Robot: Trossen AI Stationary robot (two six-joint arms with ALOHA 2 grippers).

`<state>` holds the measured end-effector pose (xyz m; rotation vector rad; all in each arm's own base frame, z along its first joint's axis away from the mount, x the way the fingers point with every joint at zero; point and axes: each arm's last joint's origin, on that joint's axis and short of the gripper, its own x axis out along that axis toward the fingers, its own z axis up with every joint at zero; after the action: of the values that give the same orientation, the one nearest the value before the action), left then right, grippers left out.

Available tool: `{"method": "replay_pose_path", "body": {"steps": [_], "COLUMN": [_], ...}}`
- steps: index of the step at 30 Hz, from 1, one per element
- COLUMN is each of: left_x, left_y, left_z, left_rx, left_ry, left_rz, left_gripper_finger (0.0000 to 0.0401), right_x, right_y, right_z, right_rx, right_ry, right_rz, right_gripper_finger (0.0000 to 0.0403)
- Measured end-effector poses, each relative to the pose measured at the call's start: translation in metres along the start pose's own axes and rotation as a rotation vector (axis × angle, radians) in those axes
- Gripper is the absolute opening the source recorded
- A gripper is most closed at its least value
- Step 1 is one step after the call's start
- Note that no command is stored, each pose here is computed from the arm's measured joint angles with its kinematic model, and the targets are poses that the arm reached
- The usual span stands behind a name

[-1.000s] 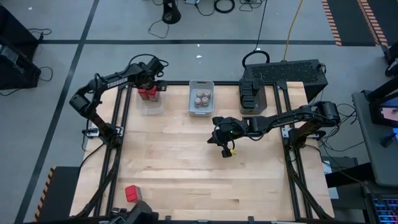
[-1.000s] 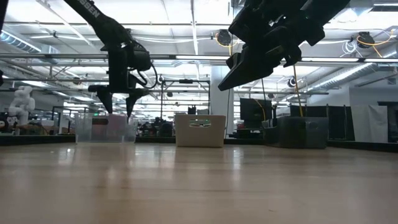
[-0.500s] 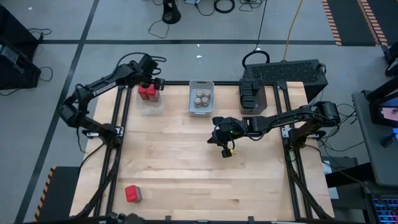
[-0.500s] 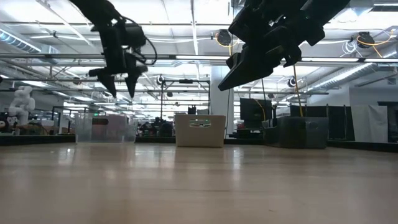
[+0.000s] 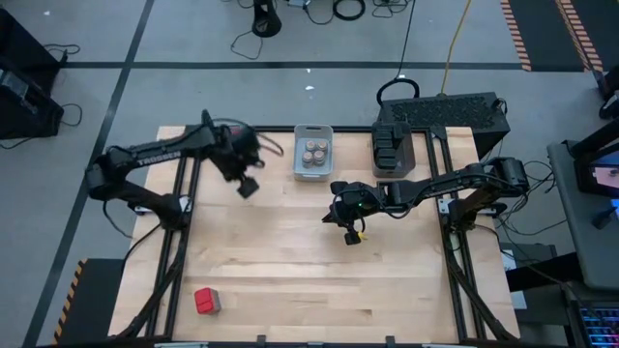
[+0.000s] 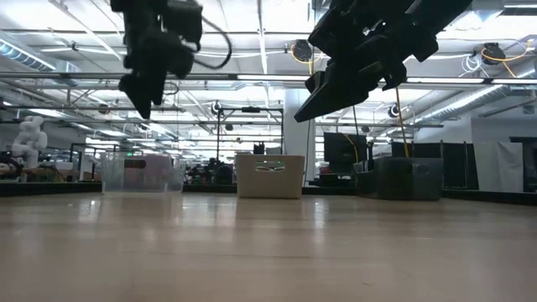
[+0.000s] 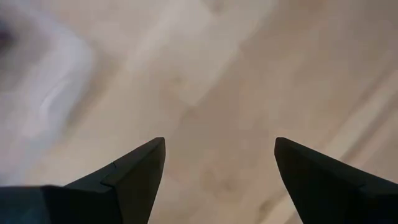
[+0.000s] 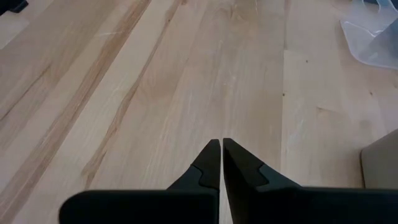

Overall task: Sort spices by type
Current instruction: Put the red seasoning can into the transparent bin

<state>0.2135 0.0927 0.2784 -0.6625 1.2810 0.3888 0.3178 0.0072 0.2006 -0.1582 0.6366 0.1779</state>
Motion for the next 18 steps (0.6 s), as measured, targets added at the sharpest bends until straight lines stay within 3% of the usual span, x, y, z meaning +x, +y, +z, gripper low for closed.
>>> {"method": "replay_pose_path", "body": {"steps": [5, 18], "left_x": [-0.001, -0.023], "left_y": [-0.044, -0.103], "left_z": [-0.026, -0.113], "left_rx": [0.085, -0.238], "left_ry": [0.028, 0.112], "left_rz": [-0.039, -0.082], "left_gripper_finger": [0.0309, 0.0309], "right_x": [0.0, 0.0], "right_y": [0.0, 0.002], "right_z": [0.0, 0.002], "right_rx": [0.0, -0.002], "right_ry": [0.0, -0.027], "right_rz": [0.0, 0.055], "right_gripper_finger": [0.0, 0.0]}}
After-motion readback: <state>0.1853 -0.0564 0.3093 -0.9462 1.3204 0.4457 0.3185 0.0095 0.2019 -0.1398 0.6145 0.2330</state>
